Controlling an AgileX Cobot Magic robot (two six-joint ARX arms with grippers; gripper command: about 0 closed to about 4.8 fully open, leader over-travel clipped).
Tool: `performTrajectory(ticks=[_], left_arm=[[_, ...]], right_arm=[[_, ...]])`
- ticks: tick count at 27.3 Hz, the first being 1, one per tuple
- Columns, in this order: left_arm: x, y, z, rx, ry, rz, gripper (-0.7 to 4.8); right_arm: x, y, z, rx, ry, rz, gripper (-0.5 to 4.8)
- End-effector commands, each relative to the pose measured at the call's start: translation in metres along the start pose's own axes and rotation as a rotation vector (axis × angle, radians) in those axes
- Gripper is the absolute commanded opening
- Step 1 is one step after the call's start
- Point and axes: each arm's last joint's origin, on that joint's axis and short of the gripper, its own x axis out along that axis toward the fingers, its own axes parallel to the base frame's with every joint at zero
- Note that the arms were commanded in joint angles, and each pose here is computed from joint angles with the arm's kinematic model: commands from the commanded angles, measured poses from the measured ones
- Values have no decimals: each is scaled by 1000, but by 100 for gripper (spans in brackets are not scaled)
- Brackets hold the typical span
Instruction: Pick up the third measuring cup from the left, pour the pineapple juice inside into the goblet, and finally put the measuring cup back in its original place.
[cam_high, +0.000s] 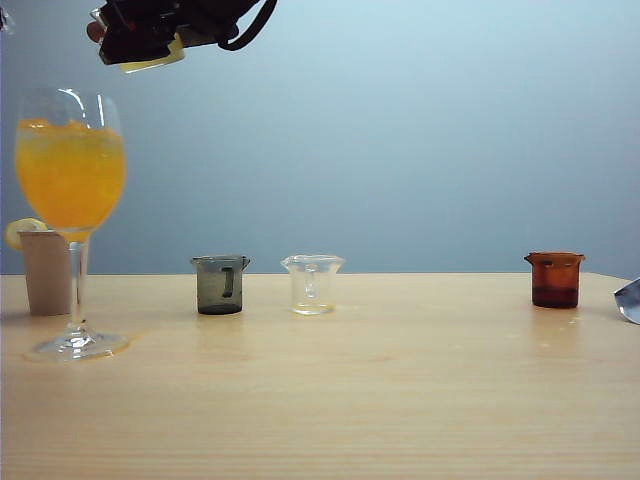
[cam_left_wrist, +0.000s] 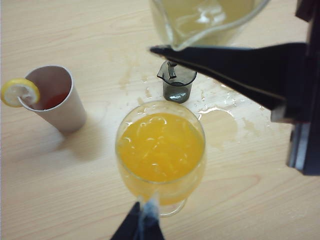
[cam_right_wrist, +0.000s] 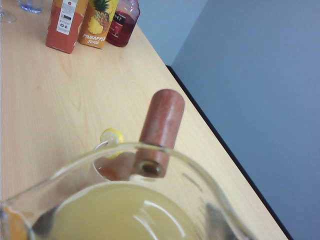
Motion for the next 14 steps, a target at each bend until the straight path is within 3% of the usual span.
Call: performTrajectory(ticks=[1,9,14], left_arm=[[-1,0,2,-1,-15,-2,-4],[-1,0,2,-1,-15,-2,-4],[-1,0,2,-1,-15,-2,-4]], right_arm=[[-1,-3,8,-2,-29,-15,241],[-1,-1,6,-10,-4,-6,241],[-1,1,7,-89,-6,-3,241]])
